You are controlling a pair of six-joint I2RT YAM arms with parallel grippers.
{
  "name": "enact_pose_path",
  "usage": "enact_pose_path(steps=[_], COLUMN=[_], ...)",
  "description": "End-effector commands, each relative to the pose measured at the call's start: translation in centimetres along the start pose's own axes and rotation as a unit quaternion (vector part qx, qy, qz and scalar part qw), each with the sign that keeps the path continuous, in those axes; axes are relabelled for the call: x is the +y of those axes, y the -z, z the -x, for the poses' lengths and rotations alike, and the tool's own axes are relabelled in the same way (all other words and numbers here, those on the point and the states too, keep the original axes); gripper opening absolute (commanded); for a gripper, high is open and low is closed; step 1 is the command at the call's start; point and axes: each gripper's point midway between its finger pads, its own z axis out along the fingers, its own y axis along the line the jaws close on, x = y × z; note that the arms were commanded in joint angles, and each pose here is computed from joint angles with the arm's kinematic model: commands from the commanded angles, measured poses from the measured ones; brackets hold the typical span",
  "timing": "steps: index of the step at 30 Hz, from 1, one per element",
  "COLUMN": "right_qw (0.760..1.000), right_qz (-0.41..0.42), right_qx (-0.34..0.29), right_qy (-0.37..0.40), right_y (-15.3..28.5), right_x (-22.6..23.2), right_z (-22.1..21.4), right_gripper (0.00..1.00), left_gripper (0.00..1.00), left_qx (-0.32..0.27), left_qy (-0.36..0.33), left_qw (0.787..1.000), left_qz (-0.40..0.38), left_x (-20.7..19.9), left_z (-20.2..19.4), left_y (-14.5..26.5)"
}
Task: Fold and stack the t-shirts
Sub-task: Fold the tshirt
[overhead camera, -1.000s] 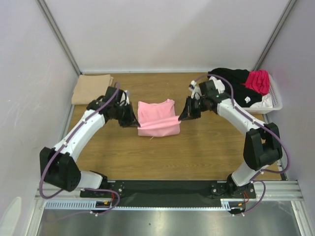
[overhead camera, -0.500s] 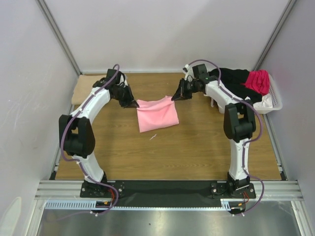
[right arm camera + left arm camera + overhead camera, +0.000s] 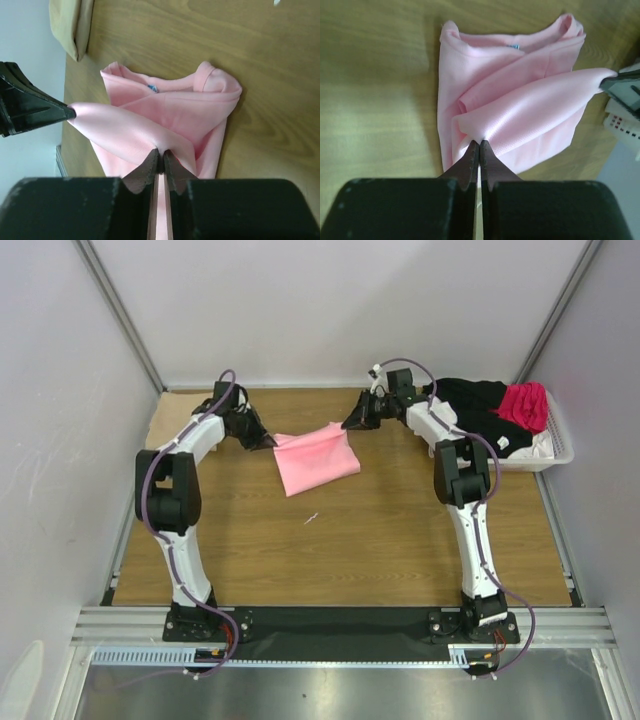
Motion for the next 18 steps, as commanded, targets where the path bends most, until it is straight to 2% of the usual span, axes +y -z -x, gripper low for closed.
enact_pose_path(steps=[1,2,3,5,6,7,8,11,14,15,17,18], right_qw=[0.997,0.997,0.996,0.993,0.992,0.989,0.986,0.977,0.972,0.971,0.972,0.973], right_qz=[0.042,0.046,0.05,0.061,0.068,0.074,0.075,0.076,0.05,0.036,0.022,0.022], right_qx=[-0.045,-0.053,-0.06,-0.085,-0.094,-0.108,-0.128,-0.163,-0.185,-0.19,-0.186,-0.184], right_qy=[0.036,0.036,0.038,0.05,0.057,0.07,0.082,0.116,0.138,0.14,0.14,0.138], right_y=[-1.2,-1.3,-1.5,-1.5,-1.4,-1.0,-0.3,1.7,4.0,4.5,5.4,6.1], right_x=[0.7,0.8,0.7,1.7,2.2,3.0,4.2,7.1,8.9,9.0,9.2,10.0], right_z=[3.3,3.8,4.2,6.1,6.8,7.8,9.2,11.5,12.8,13.0,12.8,12.4], right_gripper=[0.15,0.18,0.32,0.53,0.73,0.81,0.99,1.0,1.0,1.0,1.0,1.0], left_gripper=[0.04,0.13,0.44,0.52,0.55,0.59,0.67,0.77,0.84,0.84,0.84,0.84], left_qx=[-0.054,-0.061,-0.068,-0.087,-0.087,-0.111,-0.13,-0.186,-0.23,-0.253,-0.267,-0.284], left_qy=[0.008,0.005,0.005,-0.01,-0.011,-0.031,-0.039,-0.08,-0.104,-0.122,-0.146,-0.165], left_qw=[0.998,0.997,0.997,0.995,0.996,0.993,0.991,0.979,0.968,0.959,0.952,0.942], left_qz=[-0.033,-0.043,-0.045,-0.049,-0.032,-0.032,-0.015,-0.011,-0.006,-0.023,-0.039,-0.073], left_x=[-0.8,-1.1,-1.2,-2.0,-1.8,-2.8,-2.7,-4.7,-6.3,-8.2,-9.9,-12.5], left_z=[3.9,4.4,5.0,6.9,7.3,8.9,9.9,12.4,13.3,13.3,12.5,12.0], left_y=[-1.4,-1.9,-2.2,-2.4,-2.0,-1.0,0.0,3.6,6.4,8.4,9.6,11.2])
